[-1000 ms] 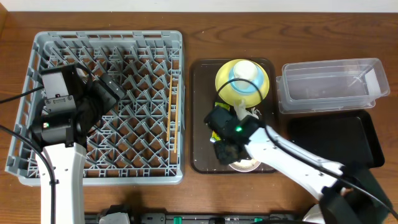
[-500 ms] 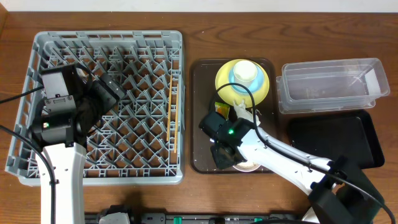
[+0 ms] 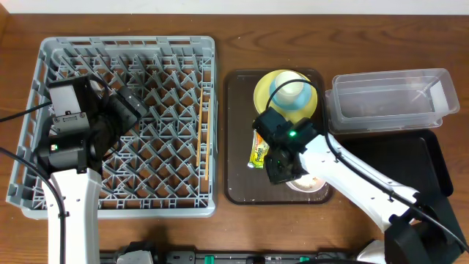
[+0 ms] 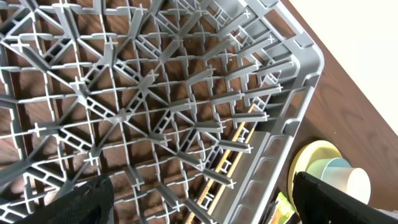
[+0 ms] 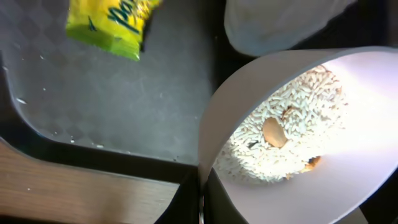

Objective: Sort waste into correct bins and load items into the dishwasher rack
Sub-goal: 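Grip the white bowl rim with the right gripper and lift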

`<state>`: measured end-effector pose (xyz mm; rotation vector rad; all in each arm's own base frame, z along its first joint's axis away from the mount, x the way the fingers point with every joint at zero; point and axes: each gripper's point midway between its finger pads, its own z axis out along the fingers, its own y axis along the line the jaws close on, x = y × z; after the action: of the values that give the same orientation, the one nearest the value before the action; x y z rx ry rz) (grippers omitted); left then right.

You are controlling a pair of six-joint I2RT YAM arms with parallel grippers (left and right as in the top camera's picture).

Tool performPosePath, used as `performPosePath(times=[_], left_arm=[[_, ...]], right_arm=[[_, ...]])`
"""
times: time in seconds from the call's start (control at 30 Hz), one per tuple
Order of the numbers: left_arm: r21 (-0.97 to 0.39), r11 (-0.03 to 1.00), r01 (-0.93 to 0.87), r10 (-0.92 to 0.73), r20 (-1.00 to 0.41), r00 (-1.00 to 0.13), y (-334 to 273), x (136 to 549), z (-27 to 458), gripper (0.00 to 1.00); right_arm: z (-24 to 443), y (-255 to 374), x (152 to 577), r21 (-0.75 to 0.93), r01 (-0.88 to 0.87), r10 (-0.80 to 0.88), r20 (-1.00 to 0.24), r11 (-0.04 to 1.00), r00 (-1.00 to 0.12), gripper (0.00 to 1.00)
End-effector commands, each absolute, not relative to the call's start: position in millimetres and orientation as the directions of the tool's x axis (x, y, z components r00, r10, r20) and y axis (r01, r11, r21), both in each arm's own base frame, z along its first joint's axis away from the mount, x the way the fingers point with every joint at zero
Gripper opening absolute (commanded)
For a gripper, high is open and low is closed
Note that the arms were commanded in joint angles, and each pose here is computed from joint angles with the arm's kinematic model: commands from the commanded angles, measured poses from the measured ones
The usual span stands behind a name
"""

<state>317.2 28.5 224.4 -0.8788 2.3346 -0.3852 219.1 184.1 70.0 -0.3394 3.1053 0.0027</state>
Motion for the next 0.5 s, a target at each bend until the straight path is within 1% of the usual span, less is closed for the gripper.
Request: performPosePath(times=[0.0,0.1,0.13,0.2,0.23,0.3,0.37,0.47], left_arm=[[-0.463,0.733,-0.499,-0.679,-0.440,-0.588,29.9,318.8,227.8,0.93],[-0.463,0.733,-0.498,-0.679,-0.440,-0.588,29.9,318.8,227.9,0.93],[-0.463,0.733,-0.498,-0.679,-0.440,-0.588,29.9,318.8,227.9,0.93],[-0.463,0.733,-0.498,-0.679,-0.440,-0.588,29.9,318.8,227.9,0.93],[-0.463,0.733,-0.498,-0.679,-0.440,-0.588,29.9,318.8,227.9,0.93],[-0.463,0.733,-0.498,-0.679,-0.440,-0.588,29.9,318.8,227.9,0.93],[-0.463,0.733,-0.498,-0.679,-0.440,-0.588,29.9,318.8,227.9,0.93],[-0.463,0.733,-0.498,-0.679,-0.440,-0.588,29.9,318.8,227.9,0.93]], right_arm=[[65.6,183.0,222.4,-0.003,-0.231,-0.231,-0.050,0.973,-0.972,0.01],[51.9,184.5,219.5,0.003,-0.236,-0.235,-0.060,0.972,-0.970,0.01],[48.0,184.2,217.6,0.003,-0.235,-0.235,-0.059,0.972,-0.970,0.02],[42.5,181.7,213.6,-0.003,-0.234,-0.234,-0.050,0.972,-0.971,0.12],[40.6,180.0,211.6,-0.006,-0.234,-0.234,-0.043,0.972,-0.971,0.19],[37.4,177.2,208.4,-0.012,-0.234,-0.234,-0.032,0.972,-0.972,0.25],[35.0,175.7,206.3,-0.015,-0.233,-0.233,-0.026,0.972,-0.972,0.25],[33.1,174.5,204.9,-0.016,-0.233,-0.234,-0.022,0.972,-0.972,0.13]])
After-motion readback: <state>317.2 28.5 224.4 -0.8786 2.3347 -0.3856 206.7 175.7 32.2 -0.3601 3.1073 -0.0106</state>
